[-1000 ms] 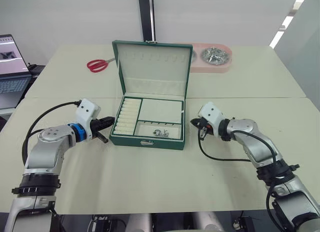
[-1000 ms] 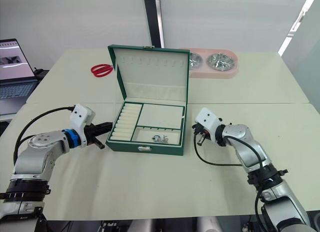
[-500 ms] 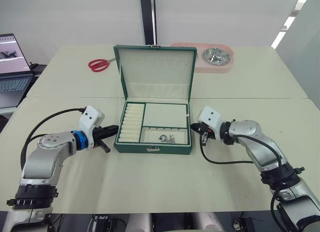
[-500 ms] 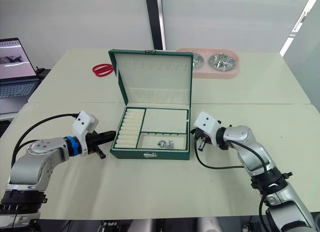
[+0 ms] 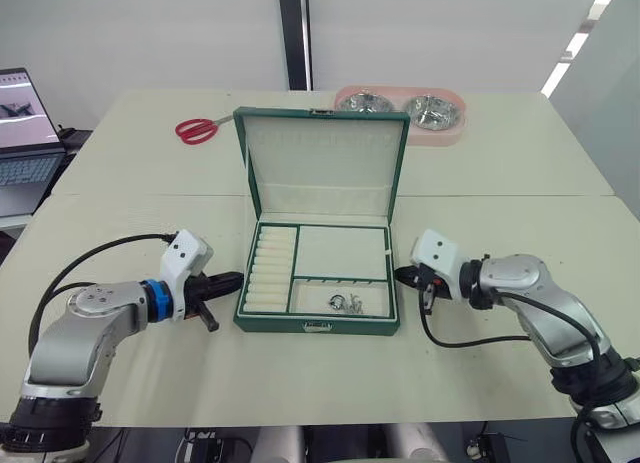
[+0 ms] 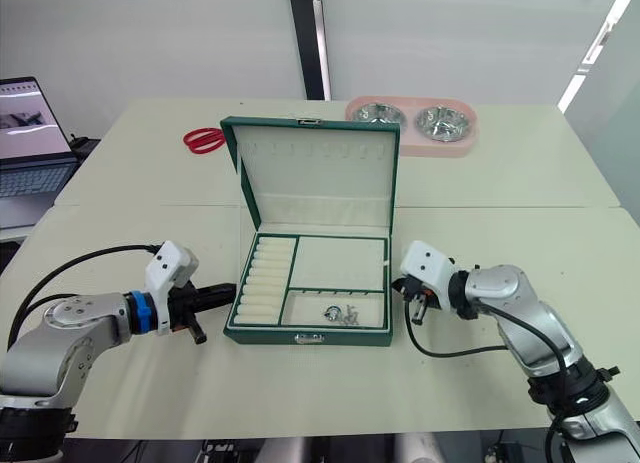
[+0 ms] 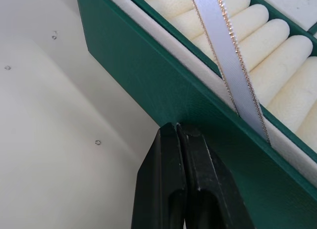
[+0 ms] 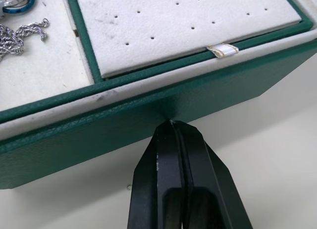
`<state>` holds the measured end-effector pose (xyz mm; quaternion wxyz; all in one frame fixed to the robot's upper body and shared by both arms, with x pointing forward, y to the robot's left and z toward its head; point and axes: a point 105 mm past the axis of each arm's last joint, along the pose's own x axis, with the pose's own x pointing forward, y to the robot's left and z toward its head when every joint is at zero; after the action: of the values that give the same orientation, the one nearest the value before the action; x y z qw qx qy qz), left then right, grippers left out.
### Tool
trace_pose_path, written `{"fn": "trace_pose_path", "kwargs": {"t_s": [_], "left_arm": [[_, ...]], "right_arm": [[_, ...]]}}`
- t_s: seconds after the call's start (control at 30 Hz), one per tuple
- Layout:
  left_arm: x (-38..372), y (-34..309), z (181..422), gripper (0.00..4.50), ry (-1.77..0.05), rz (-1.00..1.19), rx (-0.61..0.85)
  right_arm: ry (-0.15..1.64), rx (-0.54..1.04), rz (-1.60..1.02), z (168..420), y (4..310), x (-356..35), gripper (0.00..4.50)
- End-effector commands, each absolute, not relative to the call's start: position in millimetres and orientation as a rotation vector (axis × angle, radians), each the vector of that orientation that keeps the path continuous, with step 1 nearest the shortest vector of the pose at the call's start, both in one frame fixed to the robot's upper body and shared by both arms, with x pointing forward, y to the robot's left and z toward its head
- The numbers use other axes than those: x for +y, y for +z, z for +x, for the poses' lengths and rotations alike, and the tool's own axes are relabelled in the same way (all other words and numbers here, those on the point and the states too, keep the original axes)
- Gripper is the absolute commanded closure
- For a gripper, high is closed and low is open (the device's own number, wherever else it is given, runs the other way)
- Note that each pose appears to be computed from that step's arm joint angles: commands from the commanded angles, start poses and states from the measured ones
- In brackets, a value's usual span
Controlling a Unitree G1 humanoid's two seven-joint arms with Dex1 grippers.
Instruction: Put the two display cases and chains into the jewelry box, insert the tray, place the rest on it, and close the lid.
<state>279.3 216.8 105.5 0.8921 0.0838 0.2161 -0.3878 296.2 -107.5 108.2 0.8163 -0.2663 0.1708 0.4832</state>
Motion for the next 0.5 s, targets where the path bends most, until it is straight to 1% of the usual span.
{"fn": "trace_pose_path", "kwargs": {"t_s": [0.03,0.23,0.5], "left_arm": [[189.1,113.3,262.5,4.47,-0.966,0.156,0.422],[188.5,108.1,250.4,4.47,-0.989,0.155,0.459],[196.4,105.7,255.4,4.47,-0.946,0.186,0.451]], "right_arm": [[1.179,0.262,-0.545,275.4,126.7,-81.3,4.50],[1.190,0.284,-0.545,271.2,122.3,-83.6,4.50],[1.162,0.295,-0.551,275.2,119.4,-85.2,4.50]]}}
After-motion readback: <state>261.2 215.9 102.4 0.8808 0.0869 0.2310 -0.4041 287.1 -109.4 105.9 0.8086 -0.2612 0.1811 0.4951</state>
